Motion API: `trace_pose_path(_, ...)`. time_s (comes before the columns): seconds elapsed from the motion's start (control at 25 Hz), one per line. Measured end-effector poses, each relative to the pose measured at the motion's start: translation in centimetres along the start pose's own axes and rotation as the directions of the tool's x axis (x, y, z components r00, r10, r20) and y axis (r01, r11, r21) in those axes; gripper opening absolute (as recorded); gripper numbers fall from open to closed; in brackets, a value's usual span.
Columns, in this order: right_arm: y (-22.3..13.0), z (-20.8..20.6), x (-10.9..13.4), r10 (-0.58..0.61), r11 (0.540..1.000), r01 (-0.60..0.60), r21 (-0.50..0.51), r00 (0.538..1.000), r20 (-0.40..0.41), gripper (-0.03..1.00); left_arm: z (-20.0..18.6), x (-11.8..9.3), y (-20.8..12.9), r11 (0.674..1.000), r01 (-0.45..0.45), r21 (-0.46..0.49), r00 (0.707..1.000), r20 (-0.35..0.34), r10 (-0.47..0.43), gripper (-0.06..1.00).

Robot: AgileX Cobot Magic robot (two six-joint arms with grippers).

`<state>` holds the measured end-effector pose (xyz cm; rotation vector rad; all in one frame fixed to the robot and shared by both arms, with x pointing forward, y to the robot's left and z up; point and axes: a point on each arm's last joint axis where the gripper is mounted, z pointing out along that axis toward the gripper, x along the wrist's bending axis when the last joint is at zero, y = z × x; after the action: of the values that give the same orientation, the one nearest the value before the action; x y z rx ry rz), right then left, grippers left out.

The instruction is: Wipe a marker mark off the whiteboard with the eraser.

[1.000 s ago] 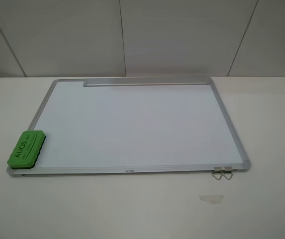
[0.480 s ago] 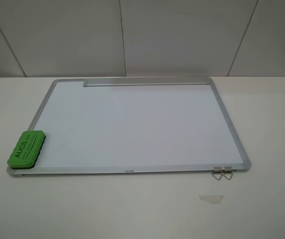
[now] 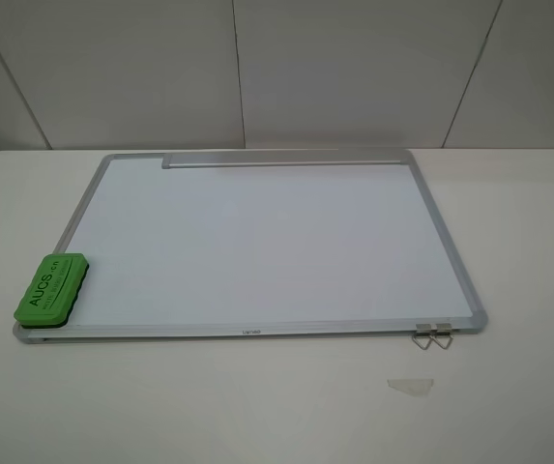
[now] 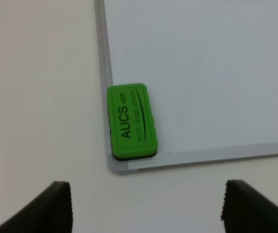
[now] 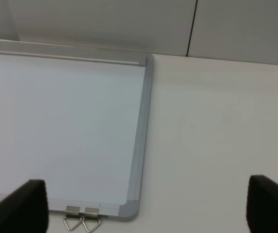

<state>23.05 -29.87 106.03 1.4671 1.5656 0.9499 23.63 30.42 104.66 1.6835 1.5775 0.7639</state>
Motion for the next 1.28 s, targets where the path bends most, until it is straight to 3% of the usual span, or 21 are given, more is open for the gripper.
trace_pose_path(0.16,0.00,0.00,0.00,0.000,1.000,0.000,0.000,1.000,0.000,0.81,-0.23,0.00,-0.18,1.000,0.023,-0.020,0.999,-0.026,-0.023,0.65)
trace_pose_path(0.4,0.00,0.00,0.00,0.000,1.000,0.000,0.000,1.000,0.000,0.81,-0.63,-0.23,-0.58,0.994,0.083,-0.065,0.988,-0.125,-0.090,0.65)
trace_pose_path(1.28,0.00,0.00,0.00,0.000,1.000,0.000,0.000,1.000,0.000,0.81,-0.57,-0.60,-0.61,0.997,0.052,-0.061,0.994,-0.097,-0.057,0.65)
